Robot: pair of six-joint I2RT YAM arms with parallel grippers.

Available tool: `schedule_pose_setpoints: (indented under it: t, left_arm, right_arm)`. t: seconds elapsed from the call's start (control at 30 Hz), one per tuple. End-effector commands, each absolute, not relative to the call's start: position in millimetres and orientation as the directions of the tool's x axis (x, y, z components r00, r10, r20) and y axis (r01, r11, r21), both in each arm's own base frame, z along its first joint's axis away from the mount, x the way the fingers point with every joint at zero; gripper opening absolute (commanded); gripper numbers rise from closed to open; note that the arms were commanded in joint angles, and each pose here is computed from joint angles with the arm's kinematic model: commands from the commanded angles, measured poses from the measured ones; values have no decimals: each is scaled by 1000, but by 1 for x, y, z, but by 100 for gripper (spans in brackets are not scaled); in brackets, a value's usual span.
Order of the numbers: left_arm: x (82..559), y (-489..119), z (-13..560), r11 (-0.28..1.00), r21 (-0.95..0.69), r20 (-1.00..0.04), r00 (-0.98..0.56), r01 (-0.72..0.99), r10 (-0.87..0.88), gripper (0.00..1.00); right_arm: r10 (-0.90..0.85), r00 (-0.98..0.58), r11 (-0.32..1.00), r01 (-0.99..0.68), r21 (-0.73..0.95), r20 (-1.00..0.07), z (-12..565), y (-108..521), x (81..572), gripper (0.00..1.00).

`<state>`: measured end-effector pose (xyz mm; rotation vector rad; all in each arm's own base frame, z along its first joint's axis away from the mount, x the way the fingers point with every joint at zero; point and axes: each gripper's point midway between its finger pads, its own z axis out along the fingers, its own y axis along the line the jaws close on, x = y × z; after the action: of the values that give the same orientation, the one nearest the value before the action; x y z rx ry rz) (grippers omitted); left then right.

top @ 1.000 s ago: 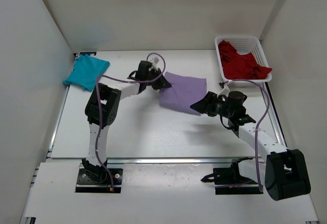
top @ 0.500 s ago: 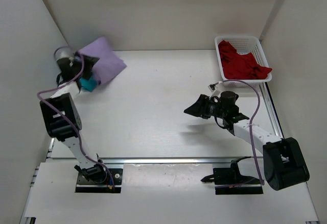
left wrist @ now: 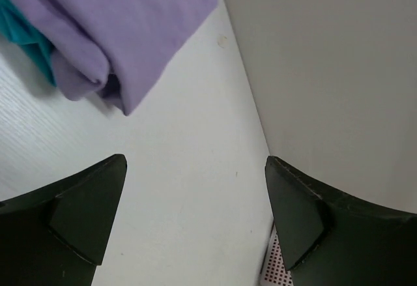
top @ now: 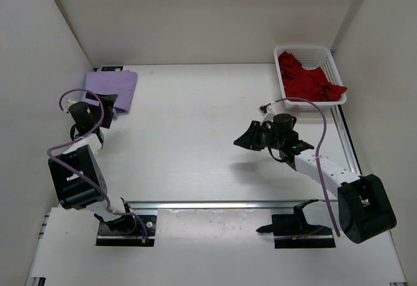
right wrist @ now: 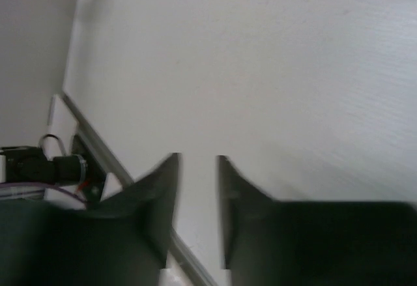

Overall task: Fold and stack the t-shirts
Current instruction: Put the neatly folded tshirt into the corner of the board with the left arm, then grab crumpled tshirt from bin with the right arm

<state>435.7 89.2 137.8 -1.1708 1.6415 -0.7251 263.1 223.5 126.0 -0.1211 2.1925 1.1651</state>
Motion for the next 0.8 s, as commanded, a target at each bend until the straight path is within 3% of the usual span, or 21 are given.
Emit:
schedule_pose_setpoints:
  t: [0.0,0.03,0.07,0.2,0.27,0.37,0.5,0.67,0.77]
  left_arm:
    - [431,59,161,455,-845,-445,-102,-281,-889,99]
    - [432,35,169,479,-843,-461,-132,-245,-878,98]
    - [433,23,172,513,-829,-489,-155,-224,-858,99]
    - [423,-125,214,620,-781,-600,-370,78,-709,99]
    - [386,-222,226,627,-733,-663,-482,263,-573,99]
    - [327,-310,225,615,-642,-751,-538,458,-383,99]
    - [273,-346,175,598,-597,-759,-617,535,-206,99]
    - [245,-341,113,628,-572,-712,-700,528,-60,99]
    - [243,-330,93,672,-525,-711,-703,523,-9,99]
  right_arm:
    - [245,-707,677,-365,639,-664,151,212,297,14]
    - [260,-685,707,-345,617,-681,159,204,310,0]
    - [272,-654,718,-350,601,-706,175,199,325,1]
    - [277,-553,848,-244,471,-786,207,159,386,0]
    - [309,-505,882,-164,441,-806,219,124,414,0]
    - [323,-458,918,-60,391,-828,232,74,452,0]
    - [310,-463,949,103,297,-830,219,2,494,2]
    - [301,-549,950,246,193,-780,176,-67,529,40]
    - [304,-574,942,302,149,-761,156,-98,550,57]
